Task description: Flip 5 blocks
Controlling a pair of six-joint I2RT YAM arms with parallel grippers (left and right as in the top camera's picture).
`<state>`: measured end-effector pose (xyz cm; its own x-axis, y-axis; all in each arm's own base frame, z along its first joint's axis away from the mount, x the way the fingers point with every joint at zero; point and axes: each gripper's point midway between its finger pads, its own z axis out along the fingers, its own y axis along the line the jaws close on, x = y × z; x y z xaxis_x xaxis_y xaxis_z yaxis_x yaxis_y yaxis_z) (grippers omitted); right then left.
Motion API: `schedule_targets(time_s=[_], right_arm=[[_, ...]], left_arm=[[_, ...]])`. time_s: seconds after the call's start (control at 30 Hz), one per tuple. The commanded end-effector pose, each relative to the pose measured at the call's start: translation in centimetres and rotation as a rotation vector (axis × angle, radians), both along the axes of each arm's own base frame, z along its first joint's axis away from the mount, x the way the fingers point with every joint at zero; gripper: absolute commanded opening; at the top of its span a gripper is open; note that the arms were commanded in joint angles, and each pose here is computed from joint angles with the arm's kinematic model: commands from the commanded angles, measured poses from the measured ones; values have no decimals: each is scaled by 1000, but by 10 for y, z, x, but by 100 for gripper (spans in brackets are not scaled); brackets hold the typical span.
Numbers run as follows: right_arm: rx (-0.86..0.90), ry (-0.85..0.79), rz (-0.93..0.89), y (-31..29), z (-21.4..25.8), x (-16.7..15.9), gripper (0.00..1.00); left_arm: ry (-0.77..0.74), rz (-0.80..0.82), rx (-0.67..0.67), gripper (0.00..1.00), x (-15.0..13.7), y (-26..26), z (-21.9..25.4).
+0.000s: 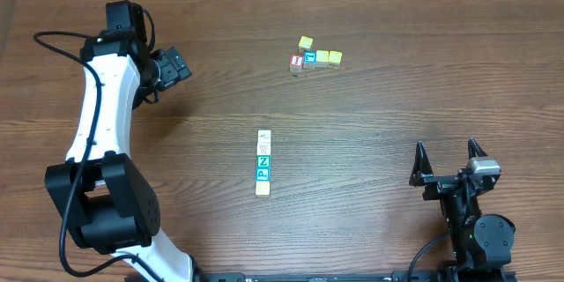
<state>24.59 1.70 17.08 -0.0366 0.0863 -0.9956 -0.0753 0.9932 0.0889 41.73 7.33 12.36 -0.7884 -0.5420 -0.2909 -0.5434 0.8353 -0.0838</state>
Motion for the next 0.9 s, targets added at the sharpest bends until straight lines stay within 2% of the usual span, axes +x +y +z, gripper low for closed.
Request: schedule_targets(time_s=[0.0,0.27,0.57,0.87], right_arm=[[-8,-6,-10,-2,-1,0,100],[-8,-6,-10,-2,-1,0,100],[-8,-6,-10,-2,-1,0,100],[-8,-6,-10,-2,-1,0,100]], left_arm=[[-6,3,14,100,1,2,2],[-131,-43,30,100,0,-18,53],[-303,-230,23,100,-14,-96,119],[-381,-420,-11,100,-36,-171,148]])
